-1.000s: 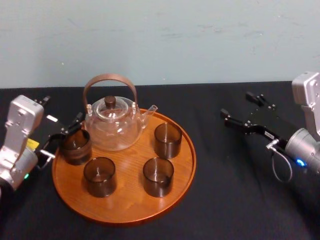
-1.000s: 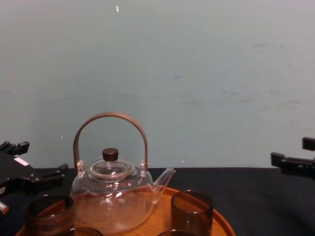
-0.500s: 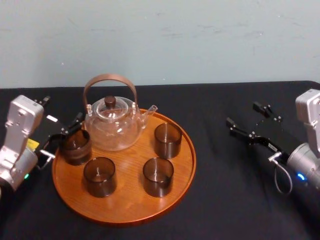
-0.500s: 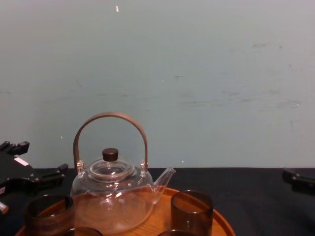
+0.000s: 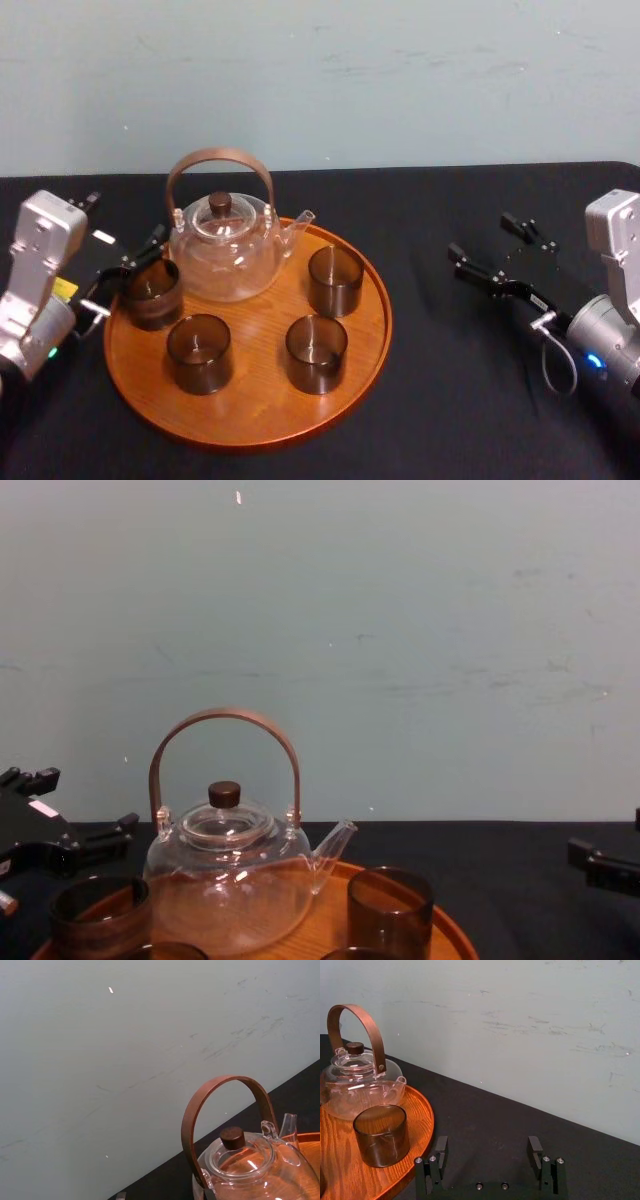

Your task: Pick up the glass from the table and place it on the tray.

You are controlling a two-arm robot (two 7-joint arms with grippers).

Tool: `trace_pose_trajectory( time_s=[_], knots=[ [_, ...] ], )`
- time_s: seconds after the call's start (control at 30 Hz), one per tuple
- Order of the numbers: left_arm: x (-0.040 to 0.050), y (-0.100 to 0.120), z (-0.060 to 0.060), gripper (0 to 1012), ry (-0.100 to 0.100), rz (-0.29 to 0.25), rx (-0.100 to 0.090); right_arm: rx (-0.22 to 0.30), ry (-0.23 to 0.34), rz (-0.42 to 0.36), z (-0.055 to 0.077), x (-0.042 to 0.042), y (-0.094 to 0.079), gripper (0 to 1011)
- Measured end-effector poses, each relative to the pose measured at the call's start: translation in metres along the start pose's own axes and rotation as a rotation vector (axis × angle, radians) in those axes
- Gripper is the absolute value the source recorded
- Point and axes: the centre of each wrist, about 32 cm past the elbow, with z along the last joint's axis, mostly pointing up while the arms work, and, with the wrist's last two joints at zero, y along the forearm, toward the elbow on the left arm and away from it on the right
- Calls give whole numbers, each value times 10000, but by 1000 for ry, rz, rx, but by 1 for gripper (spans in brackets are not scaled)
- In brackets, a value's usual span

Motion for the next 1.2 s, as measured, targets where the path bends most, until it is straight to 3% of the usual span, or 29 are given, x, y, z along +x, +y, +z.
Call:
trace_pose_trajectory(
  time_s=[1.2],
  knots=[
    [0,0,0,1002,0,0,0,0,-1,2,9,4,-1,1002]
  ],
)
